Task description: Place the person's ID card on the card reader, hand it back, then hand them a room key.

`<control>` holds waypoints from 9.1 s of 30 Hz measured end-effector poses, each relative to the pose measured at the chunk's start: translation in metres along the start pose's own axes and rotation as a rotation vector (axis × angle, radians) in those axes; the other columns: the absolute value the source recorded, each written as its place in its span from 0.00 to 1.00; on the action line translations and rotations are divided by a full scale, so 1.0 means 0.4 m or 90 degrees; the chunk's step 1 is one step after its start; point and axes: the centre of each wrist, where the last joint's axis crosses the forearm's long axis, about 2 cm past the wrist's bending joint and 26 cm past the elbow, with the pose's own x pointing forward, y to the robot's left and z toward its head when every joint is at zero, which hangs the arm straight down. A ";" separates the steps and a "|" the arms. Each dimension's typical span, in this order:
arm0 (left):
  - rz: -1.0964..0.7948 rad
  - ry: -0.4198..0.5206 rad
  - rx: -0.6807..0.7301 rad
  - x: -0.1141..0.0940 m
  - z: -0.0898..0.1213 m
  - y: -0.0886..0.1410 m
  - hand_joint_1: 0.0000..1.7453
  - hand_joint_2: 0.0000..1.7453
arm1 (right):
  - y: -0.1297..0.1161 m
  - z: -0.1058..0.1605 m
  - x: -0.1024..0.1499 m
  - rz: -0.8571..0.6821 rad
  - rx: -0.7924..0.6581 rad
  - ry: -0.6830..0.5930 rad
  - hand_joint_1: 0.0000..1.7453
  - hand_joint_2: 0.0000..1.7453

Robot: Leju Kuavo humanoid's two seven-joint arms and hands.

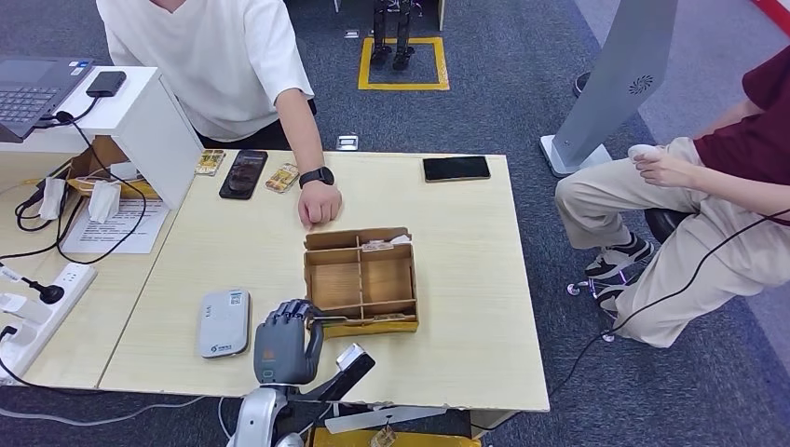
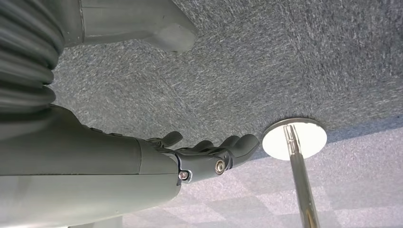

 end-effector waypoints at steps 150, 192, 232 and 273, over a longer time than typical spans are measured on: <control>-0.136 -0.075 -0.061 0.000 -0.050 -0.011 0.00 1.00 | 0.019 0.007 0.020 0.000 0.026 -0.023 0.00 1.00; -0.072 -0.108 0.029 0.006 -0.031 0.017 0.00 1.00 | 0.020 0.007 0.021 0.006 0.031 -0.029 0.00 1.00; -0.122 -0.067 0.003 0.004 -0.009 -0.011 0.04 1.00 | 0.023 0.008 0.023 0.002 0.033 -0.029 0.00 1.00; -0.120 -0.109 0.026 -0.003 -0.009 0.010 0.00 1.00 | 0.023 0.008 0.024 0.005 0.035 -0.031 0.00 1.00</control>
